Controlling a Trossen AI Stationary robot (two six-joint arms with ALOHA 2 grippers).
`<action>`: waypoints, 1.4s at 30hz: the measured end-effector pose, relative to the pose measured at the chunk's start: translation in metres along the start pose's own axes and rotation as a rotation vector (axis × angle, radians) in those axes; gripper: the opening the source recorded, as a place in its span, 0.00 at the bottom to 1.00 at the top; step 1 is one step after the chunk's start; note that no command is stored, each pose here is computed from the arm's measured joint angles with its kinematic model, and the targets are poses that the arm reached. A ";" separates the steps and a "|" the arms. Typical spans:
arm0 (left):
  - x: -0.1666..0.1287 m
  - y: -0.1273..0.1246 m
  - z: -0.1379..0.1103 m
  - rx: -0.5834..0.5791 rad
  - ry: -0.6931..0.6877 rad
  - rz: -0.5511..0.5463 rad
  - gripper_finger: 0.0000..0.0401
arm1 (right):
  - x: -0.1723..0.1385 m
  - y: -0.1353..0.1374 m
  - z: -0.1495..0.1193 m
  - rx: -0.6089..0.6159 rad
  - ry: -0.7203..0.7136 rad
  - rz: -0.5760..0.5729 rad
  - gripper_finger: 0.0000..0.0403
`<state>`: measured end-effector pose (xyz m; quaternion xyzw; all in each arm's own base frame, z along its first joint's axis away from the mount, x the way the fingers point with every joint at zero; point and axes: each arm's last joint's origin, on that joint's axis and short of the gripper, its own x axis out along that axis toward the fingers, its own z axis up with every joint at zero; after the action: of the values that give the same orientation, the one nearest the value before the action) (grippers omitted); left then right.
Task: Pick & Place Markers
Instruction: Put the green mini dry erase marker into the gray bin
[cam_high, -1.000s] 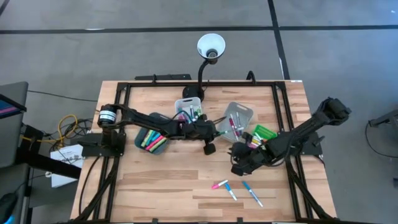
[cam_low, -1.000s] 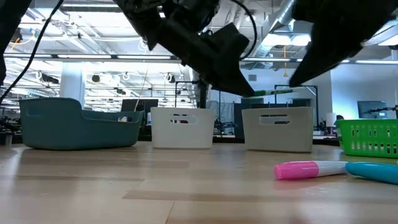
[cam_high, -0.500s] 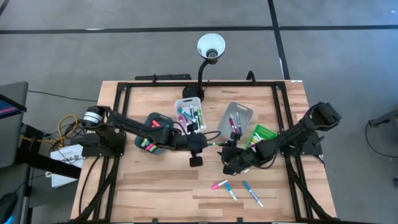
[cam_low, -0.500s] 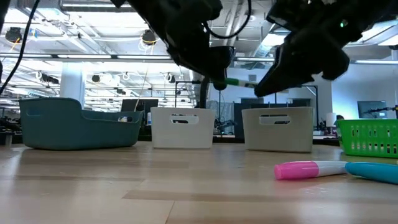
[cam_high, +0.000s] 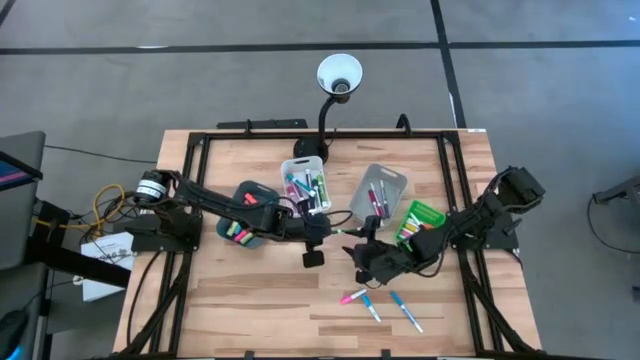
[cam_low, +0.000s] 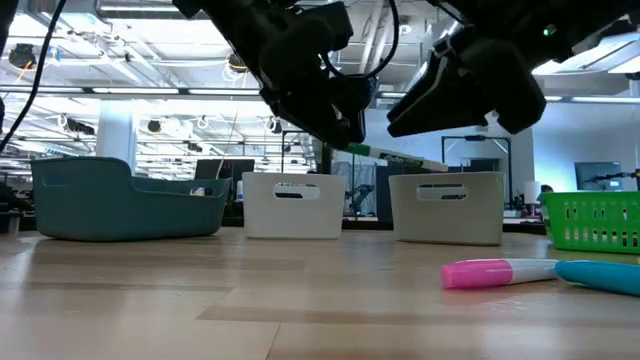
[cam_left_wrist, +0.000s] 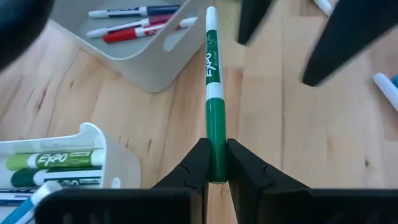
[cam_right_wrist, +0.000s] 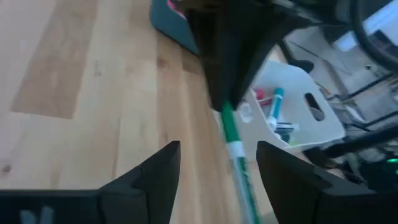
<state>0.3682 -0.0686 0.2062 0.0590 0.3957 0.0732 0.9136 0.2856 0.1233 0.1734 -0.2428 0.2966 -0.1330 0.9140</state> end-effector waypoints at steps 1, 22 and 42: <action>0.000 -0.001 0.000 0.002 -0.001 -0.002 0.09 | 0.001 -0.001 -0.001 -0.004 0.007 -0.009 0.50; -0.003 -0.006 0.003 0.047 -0.035 -0.003 0.12 | 0.016 -0.008 -0.011 0.045 0.087 0.038 0.16; -0.004 -0.005 0.004 0.047 -0.053 0.055 0.30 | 0.016 -0.010 -0.014 0.103 0.114 -0.024 0.07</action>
<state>0.3693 -0.0744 0.2108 0.0935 0.3712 0.0875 0.9197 0.2889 0.1037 0.1606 -0.1912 0.3379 -0.1728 0.9052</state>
